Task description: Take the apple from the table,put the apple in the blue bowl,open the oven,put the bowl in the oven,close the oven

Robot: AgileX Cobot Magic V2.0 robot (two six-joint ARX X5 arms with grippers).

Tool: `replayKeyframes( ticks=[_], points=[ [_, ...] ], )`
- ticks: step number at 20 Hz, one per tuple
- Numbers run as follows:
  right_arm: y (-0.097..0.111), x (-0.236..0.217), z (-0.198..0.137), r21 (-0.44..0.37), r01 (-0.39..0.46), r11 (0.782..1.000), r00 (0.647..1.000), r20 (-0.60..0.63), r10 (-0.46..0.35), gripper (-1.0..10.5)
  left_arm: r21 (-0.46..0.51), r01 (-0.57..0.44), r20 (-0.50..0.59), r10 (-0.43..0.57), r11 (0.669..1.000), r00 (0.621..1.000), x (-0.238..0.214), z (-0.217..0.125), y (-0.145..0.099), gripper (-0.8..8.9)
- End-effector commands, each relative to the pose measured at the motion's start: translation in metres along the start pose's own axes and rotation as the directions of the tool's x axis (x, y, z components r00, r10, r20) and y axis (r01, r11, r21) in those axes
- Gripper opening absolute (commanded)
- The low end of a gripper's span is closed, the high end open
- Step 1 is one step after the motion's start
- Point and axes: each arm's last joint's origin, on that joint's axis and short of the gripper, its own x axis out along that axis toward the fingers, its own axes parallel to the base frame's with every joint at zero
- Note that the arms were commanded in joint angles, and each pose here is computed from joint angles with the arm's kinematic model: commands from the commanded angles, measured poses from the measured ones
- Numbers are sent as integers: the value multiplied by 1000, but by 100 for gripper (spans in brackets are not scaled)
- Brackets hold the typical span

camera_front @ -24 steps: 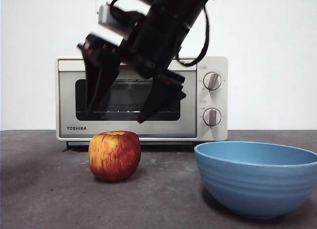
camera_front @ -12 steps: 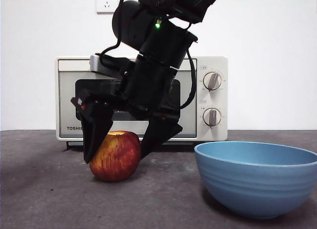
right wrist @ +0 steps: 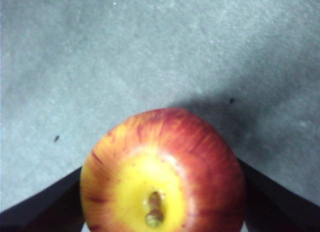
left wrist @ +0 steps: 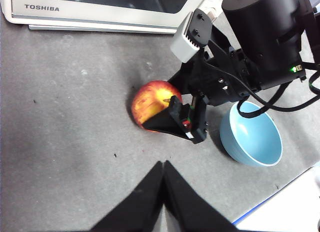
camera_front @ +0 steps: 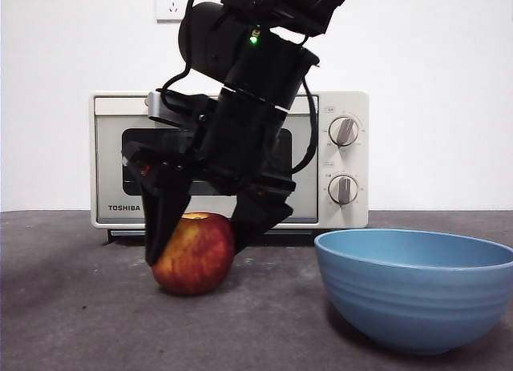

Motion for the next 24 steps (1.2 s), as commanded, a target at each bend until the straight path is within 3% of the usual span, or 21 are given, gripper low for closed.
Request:
replayKeyframes(
  ticks=[1, 6, 13, 17, 24],
  points=[
    [8, -18, 5, 0, -9, 1000, 1000, 25, 9, 356, 24, 8, 14, -8, 1000, 1000, -2, 4, -2, 7],
    [16, -75, 6, -10, -18, 1000, 996, 92, 19, 356, 28, 8, 14, -8, 1000, 1000, -2, 4, -2, 7],
    [12, -142, -33, -28, 129, 991, 990, 68, -126, 356, 36, 9, 13, -9, 999, 1000, -2, 4, -3, 7],
    [0, -139, -76, -23, 189, 982, 981, 54, -188, 356, 37, 10, 13, -11, 999, 1000, -2, 4, -3, 7],
    [-14, -100, -119, 28, 189, 982, 978, 88, -191, 357, 36, 10, 12, -11, 999, 1000, -2, 4, -3, 7]
  ],
)
